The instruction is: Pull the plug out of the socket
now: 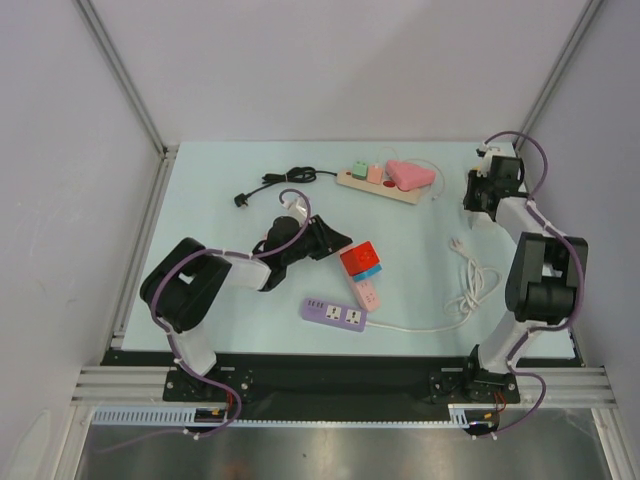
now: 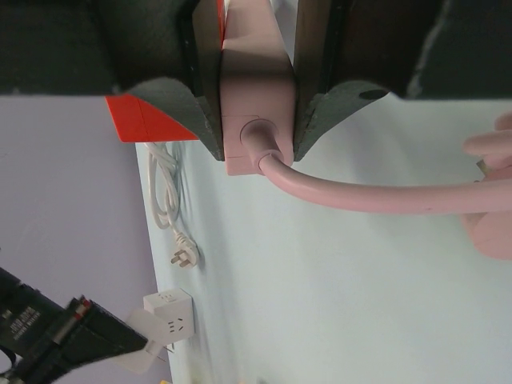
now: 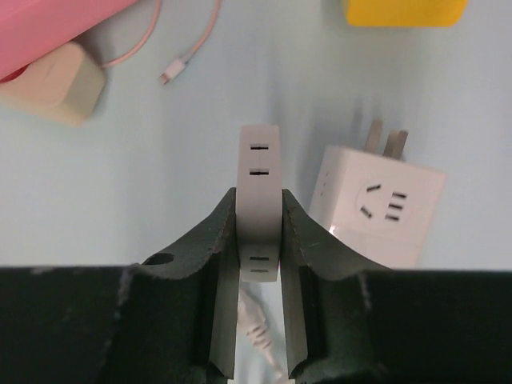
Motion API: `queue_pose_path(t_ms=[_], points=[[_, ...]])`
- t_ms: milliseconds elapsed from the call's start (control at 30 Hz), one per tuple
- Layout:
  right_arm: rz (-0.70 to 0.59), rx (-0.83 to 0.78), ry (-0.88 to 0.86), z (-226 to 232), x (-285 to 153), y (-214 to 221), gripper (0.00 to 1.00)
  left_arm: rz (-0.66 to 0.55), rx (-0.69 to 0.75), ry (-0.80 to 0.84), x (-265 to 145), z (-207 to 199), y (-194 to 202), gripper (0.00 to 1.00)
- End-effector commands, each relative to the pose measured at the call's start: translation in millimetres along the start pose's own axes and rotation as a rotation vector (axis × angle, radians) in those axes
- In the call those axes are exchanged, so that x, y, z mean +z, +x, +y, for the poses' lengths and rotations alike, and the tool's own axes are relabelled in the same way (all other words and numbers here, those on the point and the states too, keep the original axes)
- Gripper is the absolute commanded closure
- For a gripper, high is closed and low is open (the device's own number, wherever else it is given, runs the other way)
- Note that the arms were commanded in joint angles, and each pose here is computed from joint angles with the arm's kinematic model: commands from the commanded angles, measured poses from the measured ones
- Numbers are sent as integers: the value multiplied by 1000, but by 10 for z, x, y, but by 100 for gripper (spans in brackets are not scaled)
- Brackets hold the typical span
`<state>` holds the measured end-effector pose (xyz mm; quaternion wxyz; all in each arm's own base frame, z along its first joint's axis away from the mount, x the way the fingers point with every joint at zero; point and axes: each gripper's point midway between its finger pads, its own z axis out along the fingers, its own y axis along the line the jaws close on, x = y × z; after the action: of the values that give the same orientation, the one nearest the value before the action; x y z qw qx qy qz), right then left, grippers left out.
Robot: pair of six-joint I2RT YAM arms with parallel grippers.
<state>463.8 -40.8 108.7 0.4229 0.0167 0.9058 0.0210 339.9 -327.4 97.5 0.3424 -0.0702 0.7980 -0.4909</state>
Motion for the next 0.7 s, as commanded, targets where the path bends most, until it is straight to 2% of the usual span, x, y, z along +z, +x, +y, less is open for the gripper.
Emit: queue_pose_path(t_ms=[0, 167, 367, 667], points=[[-45, 24, 105, -110, 170, -252, 100, -63, 86, 49, -59, -129, -154, 100], [17, -15, 206, -241, 394, -117, 98, -64, 79, 46, -62, -103, -145, 100], [25, -67, 276, -362, 482, -57, 87, -61, 78, 47, -63, -88, -121, 100], [1, -81, 294, -404, 423, -131, 63, -58, 75, 48, -66, -90, -114, 100]])
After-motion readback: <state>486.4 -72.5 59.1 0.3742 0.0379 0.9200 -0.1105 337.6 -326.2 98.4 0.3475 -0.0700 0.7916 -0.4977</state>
